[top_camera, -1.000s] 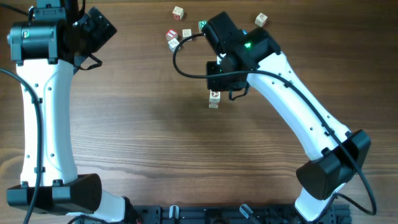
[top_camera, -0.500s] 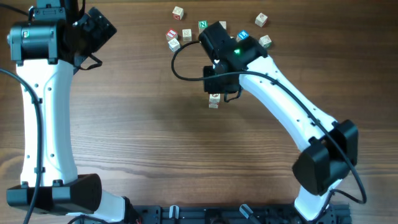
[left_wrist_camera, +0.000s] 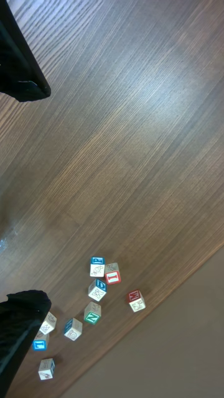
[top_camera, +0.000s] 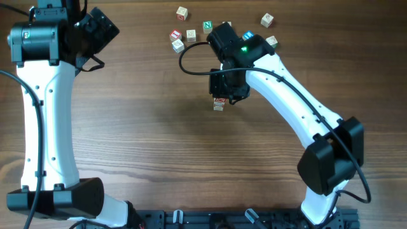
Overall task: Form a tower
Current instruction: 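Lower the green Z block onto the stack top with the right gripper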
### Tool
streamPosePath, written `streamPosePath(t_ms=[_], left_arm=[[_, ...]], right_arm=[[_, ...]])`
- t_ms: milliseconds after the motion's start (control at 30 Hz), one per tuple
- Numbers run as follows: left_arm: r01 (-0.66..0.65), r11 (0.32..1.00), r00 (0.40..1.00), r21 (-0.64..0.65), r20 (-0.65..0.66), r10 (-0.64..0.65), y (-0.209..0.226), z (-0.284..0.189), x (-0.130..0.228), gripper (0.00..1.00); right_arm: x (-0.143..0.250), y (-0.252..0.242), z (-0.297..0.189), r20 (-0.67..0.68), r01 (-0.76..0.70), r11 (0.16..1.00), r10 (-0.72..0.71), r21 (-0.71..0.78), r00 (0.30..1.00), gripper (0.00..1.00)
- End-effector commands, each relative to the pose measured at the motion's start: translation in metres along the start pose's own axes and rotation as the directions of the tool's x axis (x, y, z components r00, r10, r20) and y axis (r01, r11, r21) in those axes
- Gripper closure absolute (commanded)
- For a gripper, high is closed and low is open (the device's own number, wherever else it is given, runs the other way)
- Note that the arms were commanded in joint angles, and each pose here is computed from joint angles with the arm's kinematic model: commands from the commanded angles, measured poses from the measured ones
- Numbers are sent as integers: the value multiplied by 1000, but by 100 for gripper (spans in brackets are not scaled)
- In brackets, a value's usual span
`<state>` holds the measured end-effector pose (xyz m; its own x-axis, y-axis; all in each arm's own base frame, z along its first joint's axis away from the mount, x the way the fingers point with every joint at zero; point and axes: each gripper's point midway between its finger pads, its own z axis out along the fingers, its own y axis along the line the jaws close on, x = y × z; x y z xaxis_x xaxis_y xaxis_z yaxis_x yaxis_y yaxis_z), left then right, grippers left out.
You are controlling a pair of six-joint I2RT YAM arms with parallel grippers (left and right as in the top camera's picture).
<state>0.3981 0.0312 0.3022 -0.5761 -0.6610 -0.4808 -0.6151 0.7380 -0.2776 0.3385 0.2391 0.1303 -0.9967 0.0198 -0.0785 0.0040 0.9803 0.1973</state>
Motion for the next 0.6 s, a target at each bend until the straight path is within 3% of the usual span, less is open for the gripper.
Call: streamPosePath(t_ms=[0,567], left_arm=[[-3,1000,1000,-7,11,3,2,0,-3,0],[-3,1000,1000,-7,11,3,2,-1,-3,0]], right_arm=[[0,-9,24,-41,7,999,-4,51,999,83],[-17,-16,26,38,2,995,-6,101,999,83]])
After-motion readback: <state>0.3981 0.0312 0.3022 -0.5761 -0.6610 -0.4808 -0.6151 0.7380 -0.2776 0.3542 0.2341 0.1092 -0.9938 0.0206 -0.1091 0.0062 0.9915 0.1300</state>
